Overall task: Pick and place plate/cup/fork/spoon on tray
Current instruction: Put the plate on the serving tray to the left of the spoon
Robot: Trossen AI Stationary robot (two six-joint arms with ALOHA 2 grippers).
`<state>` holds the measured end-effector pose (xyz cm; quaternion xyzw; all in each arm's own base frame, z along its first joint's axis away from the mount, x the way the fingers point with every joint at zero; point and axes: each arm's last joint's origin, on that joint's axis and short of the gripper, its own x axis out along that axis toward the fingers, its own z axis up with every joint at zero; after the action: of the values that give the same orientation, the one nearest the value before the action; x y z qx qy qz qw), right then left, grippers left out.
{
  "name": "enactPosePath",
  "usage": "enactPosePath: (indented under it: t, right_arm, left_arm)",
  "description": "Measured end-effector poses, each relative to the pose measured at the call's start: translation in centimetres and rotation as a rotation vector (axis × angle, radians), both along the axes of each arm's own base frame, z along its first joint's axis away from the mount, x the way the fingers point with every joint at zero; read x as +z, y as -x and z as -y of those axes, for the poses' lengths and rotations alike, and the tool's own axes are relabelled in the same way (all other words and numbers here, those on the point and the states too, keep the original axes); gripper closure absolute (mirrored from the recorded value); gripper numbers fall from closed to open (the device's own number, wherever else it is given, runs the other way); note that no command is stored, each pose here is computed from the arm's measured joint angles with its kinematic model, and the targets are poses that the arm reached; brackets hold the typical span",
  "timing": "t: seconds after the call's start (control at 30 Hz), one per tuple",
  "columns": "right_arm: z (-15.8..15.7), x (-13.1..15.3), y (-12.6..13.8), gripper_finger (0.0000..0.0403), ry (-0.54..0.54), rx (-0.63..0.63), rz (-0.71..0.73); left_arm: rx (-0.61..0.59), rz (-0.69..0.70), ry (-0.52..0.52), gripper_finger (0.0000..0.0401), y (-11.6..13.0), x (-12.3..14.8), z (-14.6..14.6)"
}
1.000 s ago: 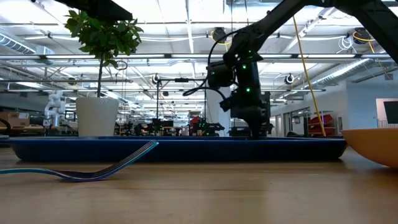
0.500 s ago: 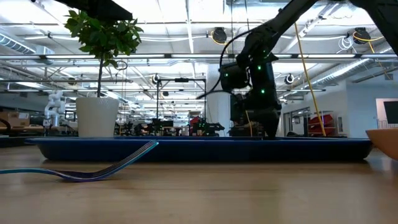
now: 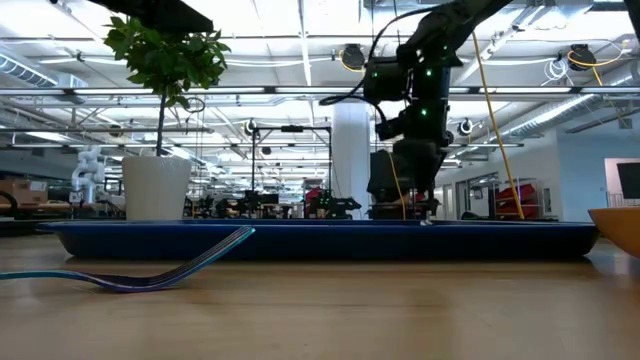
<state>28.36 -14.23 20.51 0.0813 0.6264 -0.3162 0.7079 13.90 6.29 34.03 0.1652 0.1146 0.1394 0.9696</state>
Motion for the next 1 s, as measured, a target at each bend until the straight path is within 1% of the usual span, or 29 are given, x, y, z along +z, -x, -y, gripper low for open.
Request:
enactPosePath:
  t: [0.07, 0.23, 0.27, 0.37, 0.47, 0.67, 0.77, 0.9, 1.0]
  right_arm:
    - [-0.2, 0.2, 0.0, 0.0287, -0.010, -0.003, 0.014]
    - [-1.5, 0.0, -0.5, 0.0287, -0.137, 0.035, 0.070]
    - [-2.0, -0.2, -0.6, 0.0287, -0.143, 0.045, 0.064]
    - [-3.7, -0.7, -0.6, 0.0287, -0.110, 0.081, -0.004]
    - [-5.4, -1.0, -0.8, 0.0287, -0.105, 0.148, -0.038]
    - [-9.9, -1.0, -1.8, 0.0287, -0.180, 0.278, -0.027]
    - [-12.1, -1.1, -1.5, 0.0287, -0.244, 0.256, -0.047]
    - [-15.0, -0.6, -0.2, 0.0287, -0.325, 0.186, -0.136]
    - [-17.2, 0.1, 1.2, 0.0287, -0.327, 0.154, -0.213]
  left_arm:
    - [0.000, 0.000, 0.000, 0.0297, 0.0, 0.0, 0.0]
    - [0.000, 0.000, 0.000, 0.0297, 0.0, 0.0, 0.0]
    - [0.000, 0.000, 0.000, 0.0297, 0.0, 0.0, 0.0]
    - [0.000, 0.000, 0.000, 0.0297, 0.0, 0.0, 0.0]
    - [0.000, 0.000, 0.000, 0.0297, 0.0, 0.0, 0.0]
    - [0.000, 0.000, 0.000, 0.0297, 0.0, 0.0, 0.0]
    - [0.001, 0.003, 0.001, 0.0297, 0.0, 0.0, 0.0]
    - [0.005, 0.010, 0.025, 0.0297, 0.0, 0.0, 0.0]
    - [0.007, 0.009, 0.042, 0.0297, 0.0, 0.0, 0.0]
